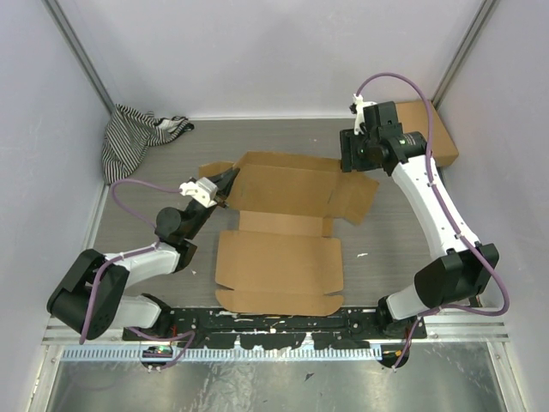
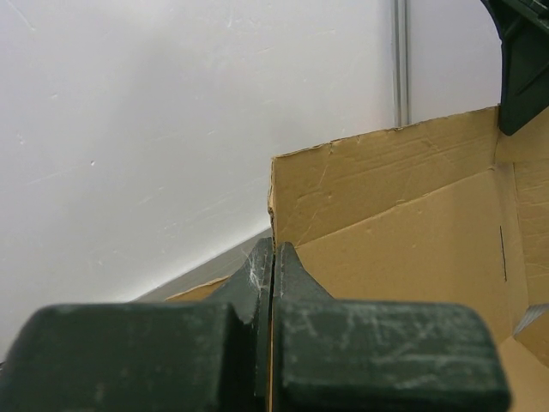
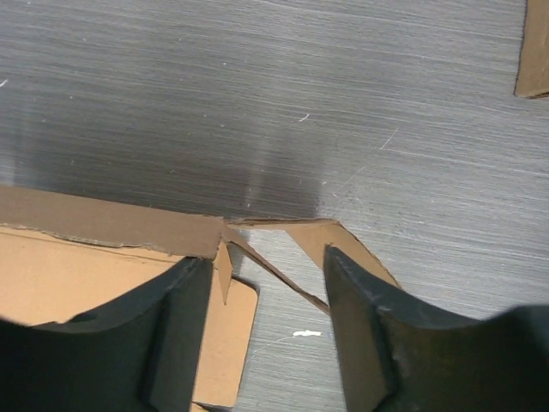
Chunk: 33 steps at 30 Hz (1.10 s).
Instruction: Fold the paper box
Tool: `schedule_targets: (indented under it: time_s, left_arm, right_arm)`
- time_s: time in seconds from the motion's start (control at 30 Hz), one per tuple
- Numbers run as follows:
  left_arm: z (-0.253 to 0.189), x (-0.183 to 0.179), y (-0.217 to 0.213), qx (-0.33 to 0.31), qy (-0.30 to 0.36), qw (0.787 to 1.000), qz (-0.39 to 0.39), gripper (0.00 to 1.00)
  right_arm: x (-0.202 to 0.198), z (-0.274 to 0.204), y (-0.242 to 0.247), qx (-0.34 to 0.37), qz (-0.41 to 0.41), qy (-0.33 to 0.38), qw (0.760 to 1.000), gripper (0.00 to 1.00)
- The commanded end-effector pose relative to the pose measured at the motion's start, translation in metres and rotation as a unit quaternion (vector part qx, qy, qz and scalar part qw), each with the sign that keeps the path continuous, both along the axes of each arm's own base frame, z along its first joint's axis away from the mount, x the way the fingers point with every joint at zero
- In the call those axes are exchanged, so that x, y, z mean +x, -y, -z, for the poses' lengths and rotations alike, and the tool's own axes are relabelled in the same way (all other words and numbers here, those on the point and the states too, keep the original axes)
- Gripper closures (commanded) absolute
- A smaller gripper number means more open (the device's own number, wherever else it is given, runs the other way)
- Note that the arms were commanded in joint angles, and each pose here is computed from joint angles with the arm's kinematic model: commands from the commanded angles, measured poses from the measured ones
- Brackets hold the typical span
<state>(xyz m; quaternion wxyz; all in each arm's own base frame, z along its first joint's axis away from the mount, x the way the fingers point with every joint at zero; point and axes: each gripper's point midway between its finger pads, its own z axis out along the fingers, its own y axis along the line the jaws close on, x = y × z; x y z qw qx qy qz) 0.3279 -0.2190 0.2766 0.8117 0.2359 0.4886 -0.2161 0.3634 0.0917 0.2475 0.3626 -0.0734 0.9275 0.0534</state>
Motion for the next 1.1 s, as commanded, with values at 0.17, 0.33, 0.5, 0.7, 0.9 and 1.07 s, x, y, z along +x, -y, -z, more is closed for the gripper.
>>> schedule_targets:
  time_s: [0.17, 0.33, 0.5, 0.7, 0.9, 1.07]
  left_arm:
    - [-0.027, -0.004, -0.004, -0.025, 0.042, 0.999, -0.005, 1.0]
    - [-0.029, -0.003, -0.003, -0.035, 0.037, 0.999, -0.004, 1.0]
    - [-0.026, 0.001, -0.002, -0.039, 0.006, 0.999, -0.001, 0.98]
    - [-0.036, -0.001, -0.005, -0.031, -0.066, 0.997, -0.005, 0.66]
    - [-0.047, -0.001, -0.02, -0.002, -0.144, 0.989, -0.045, 0.56]
    - [-0.03, 0.008, -0.019, 0.075, -0.231, 0.968, -0.062, 0.57]
  right_arm:
    - [-0.001, -0.006, -0.017, 0.039, -0.037, 0.002, 0.999, 0.66]
    - [-0.004, 0.001, -0.019, 0.047, -0.031, -0.014, 0.998, 0.75]
    - [-0.006, 0.011, -0.018, 0.051, -0.016, -0.026, 0.998, 0.91]
    - [0.006, 0.009, -0.016, 0.05, 0.011, 0.016, 0.999, 0.99]
    - [0.033, -0.014, -0.026, 0.06, 0.018, 0.105, 0.993, 0.99]
    - [0.044, -0.028, -0.035, 0.05, 0.022, 0.167, 0.985, 0.99]
